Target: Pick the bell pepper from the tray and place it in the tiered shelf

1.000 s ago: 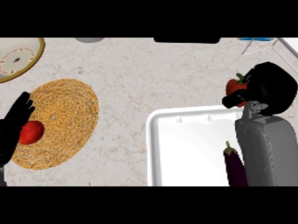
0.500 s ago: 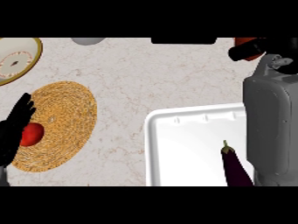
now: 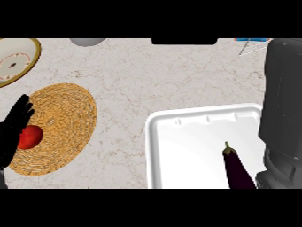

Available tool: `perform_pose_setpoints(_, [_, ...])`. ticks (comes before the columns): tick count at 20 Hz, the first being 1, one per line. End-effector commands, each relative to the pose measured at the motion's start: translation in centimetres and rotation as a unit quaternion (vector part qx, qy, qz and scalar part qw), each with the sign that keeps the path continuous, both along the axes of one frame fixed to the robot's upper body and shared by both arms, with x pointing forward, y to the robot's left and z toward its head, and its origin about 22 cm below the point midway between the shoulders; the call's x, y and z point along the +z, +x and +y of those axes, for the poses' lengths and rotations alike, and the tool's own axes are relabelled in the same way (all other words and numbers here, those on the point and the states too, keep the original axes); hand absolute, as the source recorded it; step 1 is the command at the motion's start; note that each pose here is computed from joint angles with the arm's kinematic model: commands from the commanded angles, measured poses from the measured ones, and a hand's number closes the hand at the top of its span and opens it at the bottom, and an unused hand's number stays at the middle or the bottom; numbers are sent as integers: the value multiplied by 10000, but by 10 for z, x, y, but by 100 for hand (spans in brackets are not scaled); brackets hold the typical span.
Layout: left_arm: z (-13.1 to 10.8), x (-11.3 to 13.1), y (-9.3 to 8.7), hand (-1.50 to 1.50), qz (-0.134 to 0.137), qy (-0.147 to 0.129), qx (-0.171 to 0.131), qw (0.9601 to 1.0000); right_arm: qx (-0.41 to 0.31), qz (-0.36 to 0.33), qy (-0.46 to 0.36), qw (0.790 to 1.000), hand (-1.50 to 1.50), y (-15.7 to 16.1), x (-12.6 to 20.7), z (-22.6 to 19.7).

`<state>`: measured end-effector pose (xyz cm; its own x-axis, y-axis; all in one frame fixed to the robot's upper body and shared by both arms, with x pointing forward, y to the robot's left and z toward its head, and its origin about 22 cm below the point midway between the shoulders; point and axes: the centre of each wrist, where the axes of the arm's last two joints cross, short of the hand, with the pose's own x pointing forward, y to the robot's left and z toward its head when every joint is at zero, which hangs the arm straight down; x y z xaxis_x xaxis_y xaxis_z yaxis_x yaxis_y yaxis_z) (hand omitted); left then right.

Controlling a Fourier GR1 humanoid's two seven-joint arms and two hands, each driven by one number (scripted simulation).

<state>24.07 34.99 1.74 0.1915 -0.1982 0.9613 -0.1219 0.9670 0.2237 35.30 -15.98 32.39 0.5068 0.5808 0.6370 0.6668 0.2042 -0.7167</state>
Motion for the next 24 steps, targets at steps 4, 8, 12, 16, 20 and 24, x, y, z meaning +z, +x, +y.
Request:
perform_pose_setpoints(4, [-4,-15,-2,0,247,-68,62,9997,-1114,206,-262,9932,150,2,57,-18])
perform_pose_setpoints(8, [-5,-22,-9,0,238,-121,1,9996,-1333,631,-462,9880,150,7,69,-25])
perform_pose_setpoints(12, [-5,2,-2,0,192,-72,30,9998,-1383,797,-488,9860,150,19,72,-50])
perform_pose_setpoints(16, [0,-24,-26,0,188,-70,-27,9998,-1586,898,-480,9821,150,25,79,-72])
perform_pose_setpoints(20, [-5,-10,-10,0,258,-182,-65,9995,-1776,970,-526,9779,150,38,64,-85])
perform_pose_setpoints(24, [1,-18,-14,0,177,-64,17,9998,-1874,1187,-678,9727,150,43,62,-122])
